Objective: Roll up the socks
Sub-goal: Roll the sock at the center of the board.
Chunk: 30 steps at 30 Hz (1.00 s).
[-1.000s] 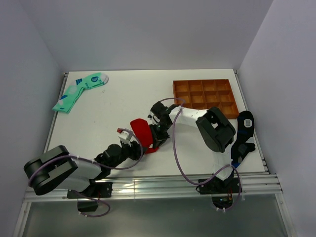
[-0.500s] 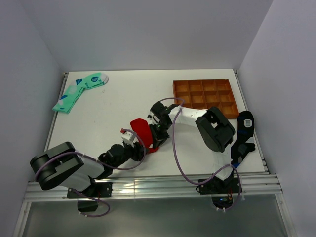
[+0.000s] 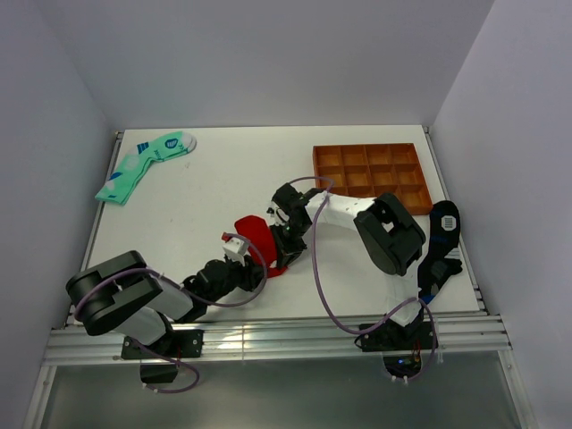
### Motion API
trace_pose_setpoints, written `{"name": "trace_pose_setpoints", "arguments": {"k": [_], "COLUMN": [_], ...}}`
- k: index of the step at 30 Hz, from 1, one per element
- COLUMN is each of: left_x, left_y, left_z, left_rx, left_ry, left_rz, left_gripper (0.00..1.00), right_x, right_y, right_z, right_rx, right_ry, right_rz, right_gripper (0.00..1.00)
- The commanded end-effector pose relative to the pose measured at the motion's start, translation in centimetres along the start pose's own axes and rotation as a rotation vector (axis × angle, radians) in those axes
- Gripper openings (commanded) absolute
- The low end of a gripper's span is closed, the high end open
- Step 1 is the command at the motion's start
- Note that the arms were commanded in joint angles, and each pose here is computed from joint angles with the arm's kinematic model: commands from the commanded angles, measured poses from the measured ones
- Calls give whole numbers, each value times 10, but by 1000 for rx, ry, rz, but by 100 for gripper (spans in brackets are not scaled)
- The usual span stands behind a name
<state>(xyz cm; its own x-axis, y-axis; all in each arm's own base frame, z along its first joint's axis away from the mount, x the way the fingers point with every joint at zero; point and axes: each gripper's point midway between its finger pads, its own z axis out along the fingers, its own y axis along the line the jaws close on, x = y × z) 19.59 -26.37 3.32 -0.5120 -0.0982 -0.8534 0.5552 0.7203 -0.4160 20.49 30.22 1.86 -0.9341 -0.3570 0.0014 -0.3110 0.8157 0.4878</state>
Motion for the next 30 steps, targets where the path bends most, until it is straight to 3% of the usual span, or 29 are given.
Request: {"name": "trace_pose_setpoints", "arguments": {"k": [1,7,21,26,30], "left_x": [-18,-8,17,32,28], "left_y": [-12,-13,-19,-10,-2], "left_z": [7,7,23,14,6], "left_rx": [34,42,7,-31,-47], "left_ry": [-61,-26,184,313,346], "left_rz": [-13,-54,-135,-170,-229], "left_gripper": [28,0,0,0,0], "right_x": [0,2,13,3,-4], "right_y": [-11,-14,-20,-18,-18], "right_z": [-1,-2,-15,-22,-32], "right_rx": [43,50,36,24,13], "right_ry": [-16,-38,-203,-314,-416], "right_rz": [-13,-10,-41,-54,-62], "right_gripper": [0,0,16,30,43]}}
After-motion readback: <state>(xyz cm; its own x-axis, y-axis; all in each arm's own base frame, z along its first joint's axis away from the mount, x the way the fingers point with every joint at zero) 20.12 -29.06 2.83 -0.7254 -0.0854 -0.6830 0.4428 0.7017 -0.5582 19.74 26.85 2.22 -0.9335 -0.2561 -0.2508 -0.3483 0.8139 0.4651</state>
